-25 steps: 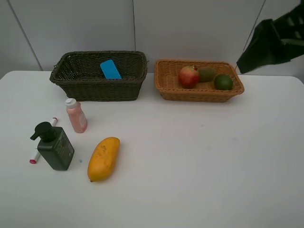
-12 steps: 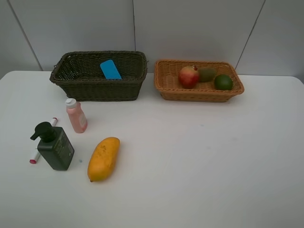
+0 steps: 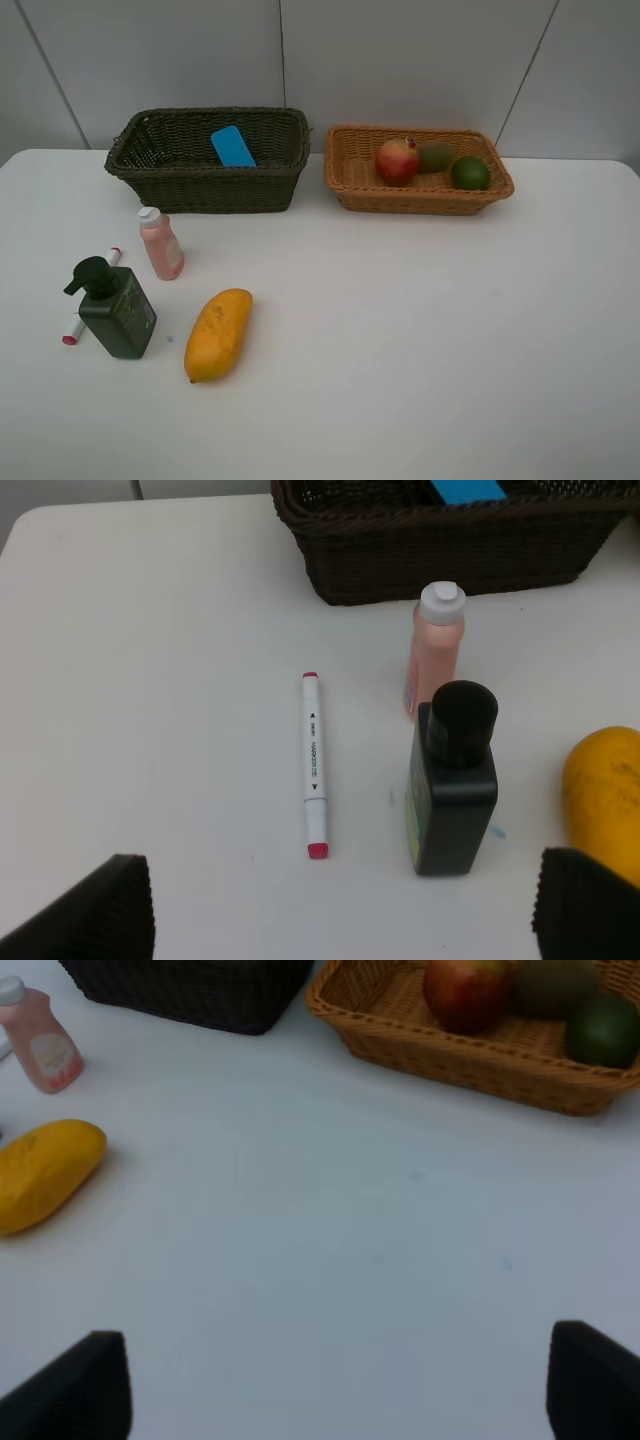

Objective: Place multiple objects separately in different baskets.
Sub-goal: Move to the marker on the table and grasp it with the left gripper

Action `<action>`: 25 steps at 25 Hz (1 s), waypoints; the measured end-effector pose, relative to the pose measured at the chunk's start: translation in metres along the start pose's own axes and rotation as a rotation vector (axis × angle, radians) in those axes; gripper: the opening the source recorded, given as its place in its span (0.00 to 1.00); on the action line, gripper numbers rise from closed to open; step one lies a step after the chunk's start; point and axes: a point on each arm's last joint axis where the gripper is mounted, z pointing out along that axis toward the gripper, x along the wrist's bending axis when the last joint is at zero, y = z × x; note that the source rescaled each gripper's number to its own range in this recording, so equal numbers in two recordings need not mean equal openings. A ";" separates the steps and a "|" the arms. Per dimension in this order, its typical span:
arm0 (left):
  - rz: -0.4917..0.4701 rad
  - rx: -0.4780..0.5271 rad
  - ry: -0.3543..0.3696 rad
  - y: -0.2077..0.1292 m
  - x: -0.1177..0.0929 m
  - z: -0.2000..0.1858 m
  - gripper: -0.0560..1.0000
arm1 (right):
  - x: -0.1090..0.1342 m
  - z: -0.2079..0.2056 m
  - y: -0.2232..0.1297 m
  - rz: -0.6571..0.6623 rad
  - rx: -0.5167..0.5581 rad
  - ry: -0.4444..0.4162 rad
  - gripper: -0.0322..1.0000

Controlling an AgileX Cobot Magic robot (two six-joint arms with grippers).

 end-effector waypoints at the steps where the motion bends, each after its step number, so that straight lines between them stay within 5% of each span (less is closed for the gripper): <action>1: 0.000 0.000 0.000 0.000 0.000 0.000 1.00 | 0.000 -0.001 -0.002 -0.003 -0.009 -0.001 1.00; 11: 0.000 0.000 0.000 0.000 0.000 0.000 1.00 | -0.003 -0.011 -0.008 0.007 -0.096 -0.056 1.00; 18: 0.000 0.000 0.000 0.000 0.000 0.000 1.00 | -0.001 -0.012 -0.008 0.108 -0.105 -0.240 1.00; 25: 0.000 0.000 0.000 0.000 0.000 0.000 1.00 | -0.001 -0.012 -0.008 0.158 -0.108 -0.333 1.00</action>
